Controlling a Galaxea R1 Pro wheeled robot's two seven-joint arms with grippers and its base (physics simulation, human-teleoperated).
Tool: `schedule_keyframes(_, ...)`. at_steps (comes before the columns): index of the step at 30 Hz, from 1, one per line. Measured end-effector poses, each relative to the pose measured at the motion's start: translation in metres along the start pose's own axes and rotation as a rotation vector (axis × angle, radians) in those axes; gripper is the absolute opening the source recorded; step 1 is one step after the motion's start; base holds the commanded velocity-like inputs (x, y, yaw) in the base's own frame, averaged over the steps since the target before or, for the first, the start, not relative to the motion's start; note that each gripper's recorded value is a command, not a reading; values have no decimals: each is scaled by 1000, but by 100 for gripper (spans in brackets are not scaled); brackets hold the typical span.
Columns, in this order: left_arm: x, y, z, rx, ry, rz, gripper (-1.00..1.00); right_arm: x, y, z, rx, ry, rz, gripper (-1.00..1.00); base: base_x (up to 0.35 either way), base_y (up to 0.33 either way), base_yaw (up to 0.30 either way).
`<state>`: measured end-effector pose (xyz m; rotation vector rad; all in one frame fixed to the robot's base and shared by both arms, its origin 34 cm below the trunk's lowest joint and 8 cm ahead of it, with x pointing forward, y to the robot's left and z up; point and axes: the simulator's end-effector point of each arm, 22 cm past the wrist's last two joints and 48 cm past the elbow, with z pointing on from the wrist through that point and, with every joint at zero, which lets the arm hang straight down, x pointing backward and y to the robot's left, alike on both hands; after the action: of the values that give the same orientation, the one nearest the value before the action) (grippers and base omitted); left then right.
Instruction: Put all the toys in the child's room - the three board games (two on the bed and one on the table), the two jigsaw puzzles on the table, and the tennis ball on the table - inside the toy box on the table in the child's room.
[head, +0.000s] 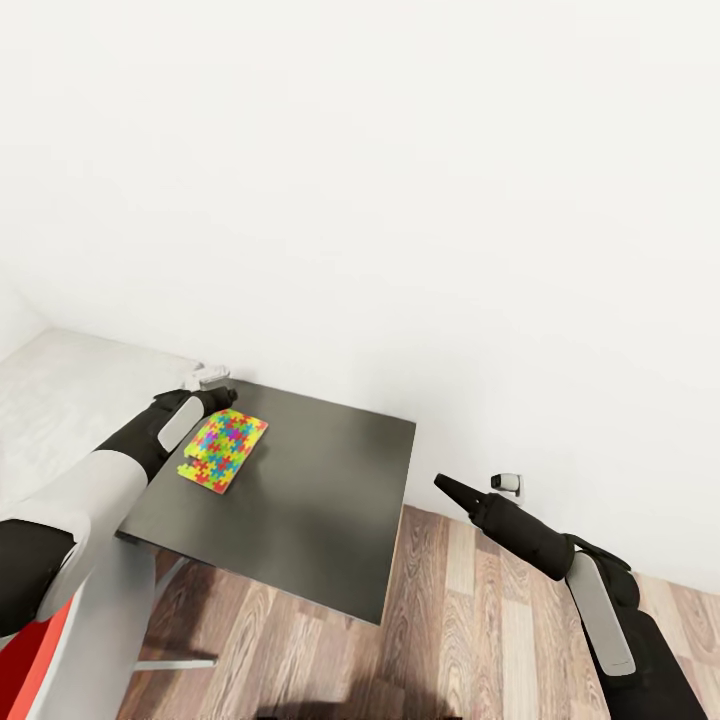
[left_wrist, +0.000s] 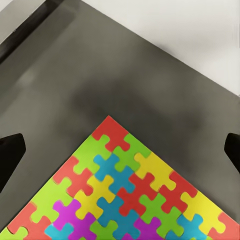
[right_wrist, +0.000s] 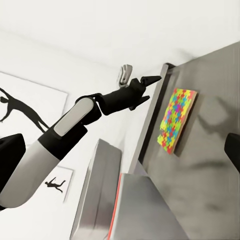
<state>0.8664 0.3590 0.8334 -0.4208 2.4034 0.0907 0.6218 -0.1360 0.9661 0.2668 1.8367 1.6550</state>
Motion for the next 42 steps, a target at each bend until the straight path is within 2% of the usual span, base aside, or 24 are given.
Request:
schedule_keyframes(33, 2, 0, 1, 1, 8, -5, 100, 0, -1, 0, 2, 0, 0, 100, 71, 17, 0)
schedule_keyframes(42, 16, 10, 4, -18, 40, -15, 100, 0, -1, 0, 1, -1, 1, 100, 9, 4, 0)
